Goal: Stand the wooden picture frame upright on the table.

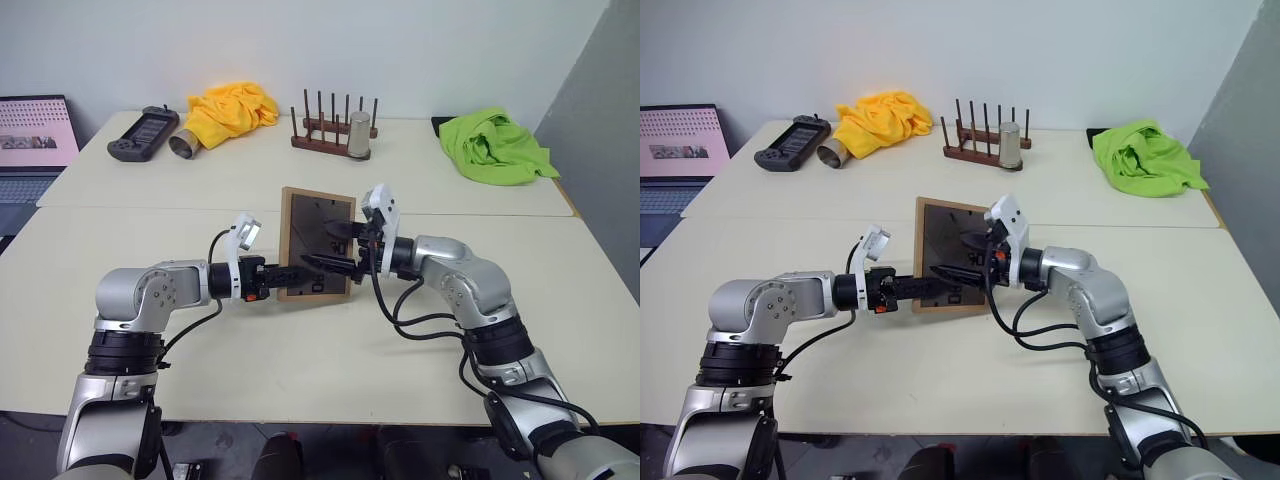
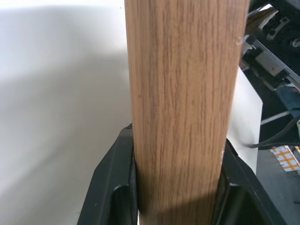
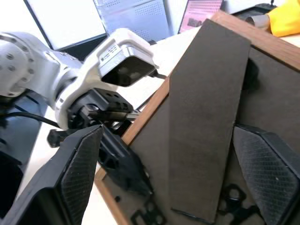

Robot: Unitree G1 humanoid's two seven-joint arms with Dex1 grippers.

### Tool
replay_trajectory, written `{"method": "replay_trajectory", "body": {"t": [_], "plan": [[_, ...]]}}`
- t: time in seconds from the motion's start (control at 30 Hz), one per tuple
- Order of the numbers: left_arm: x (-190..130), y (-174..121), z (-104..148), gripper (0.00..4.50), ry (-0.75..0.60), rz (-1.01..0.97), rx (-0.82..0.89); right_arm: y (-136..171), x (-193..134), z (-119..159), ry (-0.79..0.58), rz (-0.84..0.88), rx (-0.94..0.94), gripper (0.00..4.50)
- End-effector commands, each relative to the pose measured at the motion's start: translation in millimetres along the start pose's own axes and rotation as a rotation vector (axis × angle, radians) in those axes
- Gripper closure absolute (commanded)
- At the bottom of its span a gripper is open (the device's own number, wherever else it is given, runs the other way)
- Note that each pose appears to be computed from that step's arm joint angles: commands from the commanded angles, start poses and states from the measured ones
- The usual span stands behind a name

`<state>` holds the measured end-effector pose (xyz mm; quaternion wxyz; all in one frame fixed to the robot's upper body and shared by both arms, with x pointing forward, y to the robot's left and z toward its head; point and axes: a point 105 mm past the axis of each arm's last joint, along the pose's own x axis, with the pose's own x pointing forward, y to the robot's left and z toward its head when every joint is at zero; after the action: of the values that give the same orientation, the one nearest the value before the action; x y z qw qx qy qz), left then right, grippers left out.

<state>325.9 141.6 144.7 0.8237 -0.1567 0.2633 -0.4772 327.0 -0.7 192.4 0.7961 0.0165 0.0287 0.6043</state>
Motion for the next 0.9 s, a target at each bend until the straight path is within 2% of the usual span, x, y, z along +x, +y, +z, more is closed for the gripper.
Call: {"method": "replay_trajectory", "body": {"t": [0.03,0.33,0.6,0.67,0.9], "plan": [[-0.6,-18.6,14.2,3.21,-0.030,-0.062,0.073,25.8,-2.8,14.3,-0.042,0.124,0.010,0.02],[-6.7,-24.9,5.5,3.21,-0.012,-0.118,-0.005,11.9,-52.3,-0.5,0.042,0.032,0.051,0.02],[-15.1,-26.4,-3.4,3.21,0.021,-0.138,-0.078,-2.2,-96.9,-5.0,0.112,-0.087,0.002,0.02],[-16.1,-26.8,-5.6,3.21,0.030,-0.138,-0.079,-3.1,-98.4,-3.3,0.106,-0.096,-0.004,0.02],[-9.3,-31.1,-4.8,3.21,0.038,-0.159,-0.071,2.6,-57.8,8.8,0.015,-0.069,-0.034,0.02]]}}
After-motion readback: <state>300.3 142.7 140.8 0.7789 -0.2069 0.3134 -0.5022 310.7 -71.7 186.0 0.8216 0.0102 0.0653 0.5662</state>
